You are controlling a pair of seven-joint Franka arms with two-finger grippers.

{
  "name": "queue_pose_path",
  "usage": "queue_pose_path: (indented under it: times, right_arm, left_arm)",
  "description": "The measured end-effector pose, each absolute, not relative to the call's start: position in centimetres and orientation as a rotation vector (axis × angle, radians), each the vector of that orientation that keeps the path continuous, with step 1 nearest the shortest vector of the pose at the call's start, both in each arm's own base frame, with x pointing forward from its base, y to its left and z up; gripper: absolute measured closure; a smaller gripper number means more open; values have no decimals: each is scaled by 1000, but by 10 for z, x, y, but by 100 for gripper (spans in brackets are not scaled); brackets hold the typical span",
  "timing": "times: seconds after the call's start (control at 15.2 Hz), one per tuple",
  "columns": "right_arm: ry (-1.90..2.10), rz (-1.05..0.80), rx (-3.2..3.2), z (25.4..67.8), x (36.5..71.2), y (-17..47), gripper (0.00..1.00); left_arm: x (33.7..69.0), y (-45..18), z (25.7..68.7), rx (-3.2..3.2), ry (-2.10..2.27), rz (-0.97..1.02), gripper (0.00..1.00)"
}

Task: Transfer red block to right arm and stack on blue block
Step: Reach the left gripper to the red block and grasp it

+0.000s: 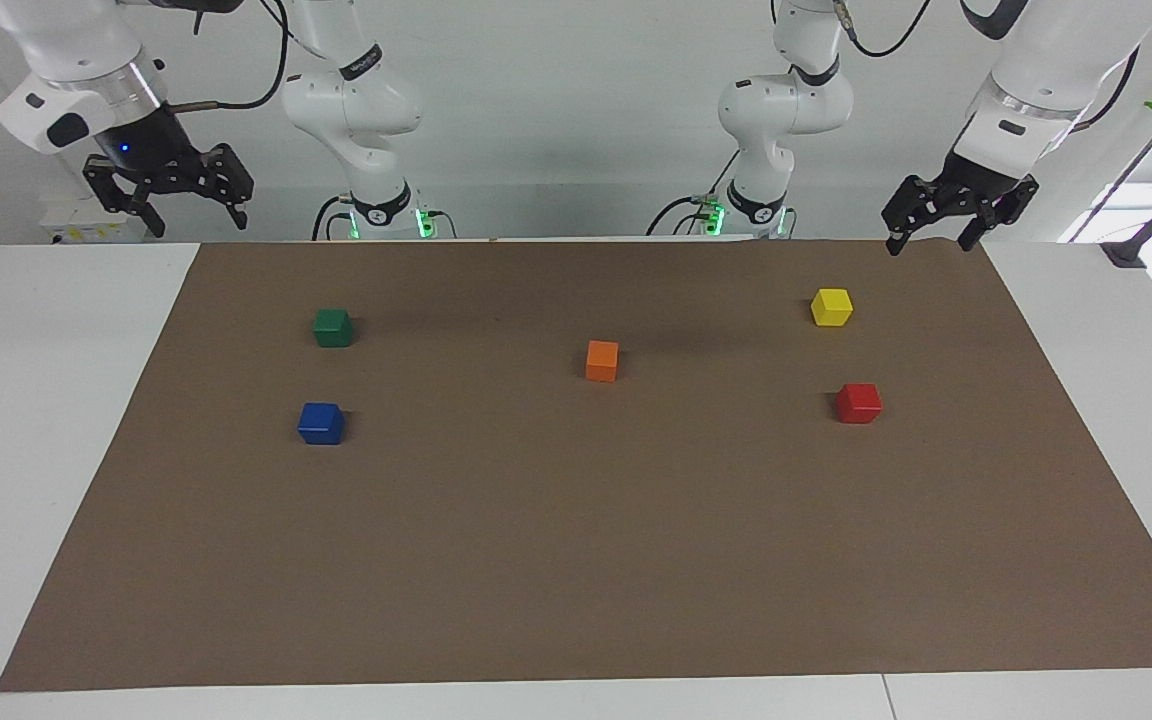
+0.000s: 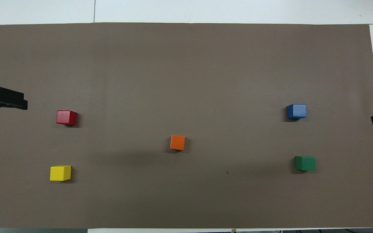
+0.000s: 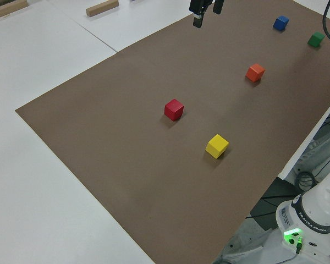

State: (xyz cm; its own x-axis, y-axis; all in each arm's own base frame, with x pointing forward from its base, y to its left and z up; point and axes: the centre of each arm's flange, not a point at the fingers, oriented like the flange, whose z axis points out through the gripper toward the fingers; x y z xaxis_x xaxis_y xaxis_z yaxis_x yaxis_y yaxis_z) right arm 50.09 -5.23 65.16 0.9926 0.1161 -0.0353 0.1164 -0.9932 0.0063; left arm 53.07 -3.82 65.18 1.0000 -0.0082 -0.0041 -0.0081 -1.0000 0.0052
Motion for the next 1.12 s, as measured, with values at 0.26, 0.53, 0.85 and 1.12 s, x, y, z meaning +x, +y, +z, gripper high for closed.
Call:
queue_pose_path:
  times: [0.26,0.53,0.85,1.12]
  right_arm:
    - [182,-55,3127,652,501,-52,0]
    - [183,-55,3127,652,501,-52,0]
    - [183,-55,3127,651,501,-52,0]
    - [190,-55,3204,646,502,-46,0]
  left_arm:
    - [530,-38,652,3136,-15,-5,0]
    - [528,-38,651,3137,-7,-14,0]
    - [543,-7,601,3134,-23,114,0]
    - [557,-1,530,3134,-67,113,0]
